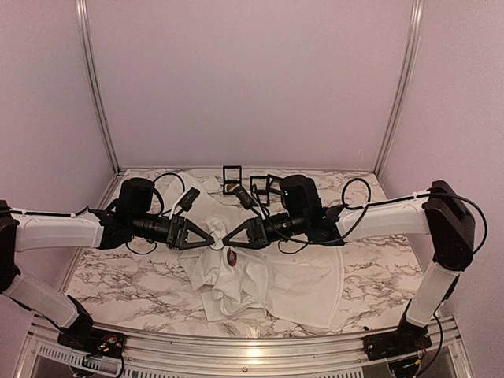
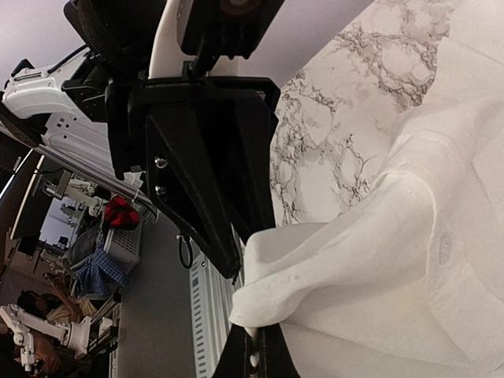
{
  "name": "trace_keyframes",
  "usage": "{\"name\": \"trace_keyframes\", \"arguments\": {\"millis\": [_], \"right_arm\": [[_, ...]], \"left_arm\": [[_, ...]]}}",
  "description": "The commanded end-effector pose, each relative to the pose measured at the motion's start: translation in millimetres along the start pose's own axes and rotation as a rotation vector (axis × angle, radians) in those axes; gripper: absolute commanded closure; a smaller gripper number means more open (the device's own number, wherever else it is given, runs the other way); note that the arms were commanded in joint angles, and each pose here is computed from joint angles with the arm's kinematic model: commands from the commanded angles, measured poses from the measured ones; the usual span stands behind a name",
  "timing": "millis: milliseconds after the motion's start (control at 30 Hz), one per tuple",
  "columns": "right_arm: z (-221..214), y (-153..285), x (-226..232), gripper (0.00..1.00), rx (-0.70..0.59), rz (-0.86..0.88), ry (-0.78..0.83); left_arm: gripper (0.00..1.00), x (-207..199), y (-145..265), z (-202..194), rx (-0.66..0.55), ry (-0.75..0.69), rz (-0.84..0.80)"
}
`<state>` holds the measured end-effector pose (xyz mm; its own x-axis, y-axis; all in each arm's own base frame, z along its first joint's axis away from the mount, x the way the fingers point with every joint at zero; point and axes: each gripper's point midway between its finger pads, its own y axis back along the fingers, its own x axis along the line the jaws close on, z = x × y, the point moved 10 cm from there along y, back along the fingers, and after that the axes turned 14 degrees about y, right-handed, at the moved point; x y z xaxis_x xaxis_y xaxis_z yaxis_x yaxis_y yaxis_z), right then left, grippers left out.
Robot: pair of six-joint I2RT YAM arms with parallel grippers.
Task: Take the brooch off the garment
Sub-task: Pass from the right arm to the left
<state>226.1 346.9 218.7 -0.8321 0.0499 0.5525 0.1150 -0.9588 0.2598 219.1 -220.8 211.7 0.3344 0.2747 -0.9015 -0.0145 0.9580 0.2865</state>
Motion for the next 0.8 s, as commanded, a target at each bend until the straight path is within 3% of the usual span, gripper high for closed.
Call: {"name": "trace_keyframes", "arguments": {"millis": [0, 767], "right_arm": [[7.1, -1.9, -0.8, 1.0, 0.004, -0.002, 0.021], [2.7, -7.0, -5.0, 1.0, 0.04, 0.011, 0.025]], "left_arm": [[0.83, -12.5, 0.6, 10.1, -0.014, -0.043, -0.04], [0.89, -16.6, 1.9, 13.9, -0.005, -0.05, -0.078]]}}
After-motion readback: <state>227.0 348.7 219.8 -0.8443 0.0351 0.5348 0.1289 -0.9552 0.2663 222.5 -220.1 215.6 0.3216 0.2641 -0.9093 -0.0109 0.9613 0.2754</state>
